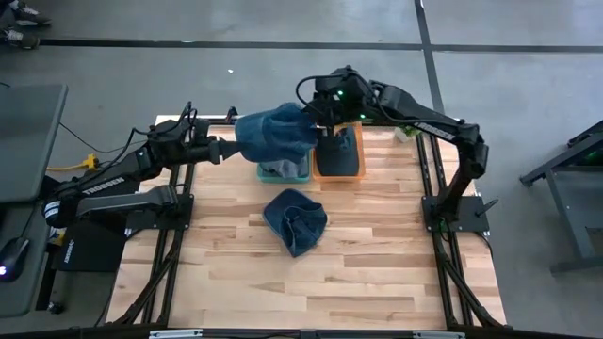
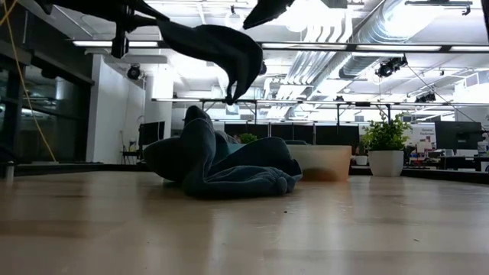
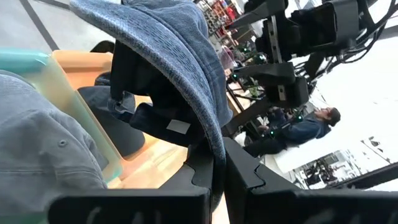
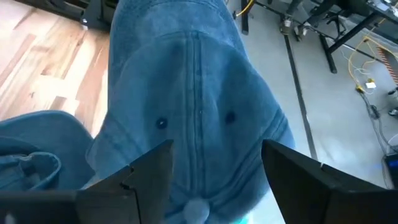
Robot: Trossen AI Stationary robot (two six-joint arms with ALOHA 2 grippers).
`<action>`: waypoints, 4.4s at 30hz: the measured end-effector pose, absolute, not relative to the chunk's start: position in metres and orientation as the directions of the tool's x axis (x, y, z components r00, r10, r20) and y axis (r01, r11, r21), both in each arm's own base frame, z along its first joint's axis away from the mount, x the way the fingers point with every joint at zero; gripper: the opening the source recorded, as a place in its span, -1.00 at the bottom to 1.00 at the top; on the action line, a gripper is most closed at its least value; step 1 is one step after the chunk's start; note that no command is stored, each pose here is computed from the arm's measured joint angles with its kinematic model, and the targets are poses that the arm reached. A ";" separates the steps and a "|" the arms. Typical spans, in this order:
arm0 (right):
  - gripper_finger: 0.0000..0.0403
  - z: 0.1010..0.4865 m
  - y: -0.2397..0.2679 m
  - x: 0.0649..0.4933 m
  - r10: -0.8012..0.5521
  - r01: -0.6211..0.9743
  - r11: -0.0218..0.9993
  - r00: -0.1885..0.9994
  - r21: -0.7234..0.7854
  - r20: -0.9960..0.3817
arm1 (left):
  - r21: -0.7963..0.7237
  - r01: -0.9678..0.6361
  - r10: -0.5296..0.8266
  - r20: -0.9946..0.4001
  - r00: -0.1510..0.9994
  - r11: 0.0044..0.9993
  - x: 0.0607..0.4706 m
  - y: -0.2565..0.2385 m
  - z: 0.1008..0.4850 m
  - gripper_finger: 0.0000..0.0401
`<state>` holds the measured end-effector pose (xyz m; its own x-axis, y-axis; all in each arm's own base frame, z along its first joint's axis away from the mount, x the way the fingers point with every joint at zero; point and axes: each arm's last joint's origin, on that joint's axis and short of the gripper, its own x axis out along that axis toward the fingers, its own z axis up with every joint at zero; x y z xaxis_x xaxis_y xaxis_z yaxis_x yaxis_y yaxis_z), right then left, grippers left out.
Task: Pick & Place hat
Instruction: Put the top black cap into the orange bin
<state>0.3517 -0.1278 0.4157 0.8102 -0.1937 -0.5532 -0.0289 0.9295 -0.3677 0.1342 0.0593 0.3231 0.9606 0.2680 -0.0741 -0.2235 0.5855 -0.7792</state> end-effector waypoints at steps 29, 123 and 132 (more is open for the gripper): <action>0.17 0.361 -0.109 0.395 -0.080 -0.104 0.970 0.716 -0.220 -0.693 | -0.766 -0.130 0.142 -0.052 0.989 0.630 0.139 0.058 0.325 -0.97; -1.00 0.349 -0.128 0.341 -0.602 -0.804 0.396 0.138 -0.444 -0.786 | -0.778 -0.185 0.170 -0.101 0.980 0.600 0.147 0.062 0.318 -0.21; -1.00 0.298 -0.134 0.344 -0.702 -0.854 0.339 0.049 -0.395 -0.710 | -0.782 -0.171 0.149 -0.100 0.984 0.599 0.147 0.062 0.318 -0.21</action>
<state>0.3441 -0.1340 0.2983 0.0494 -0.7025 -0.7100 -0.8538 0.3392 -0.3950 0.1469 0.0617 0.3182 0.9837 0.1495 -0.1002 -0.1707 0.5990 -0.7824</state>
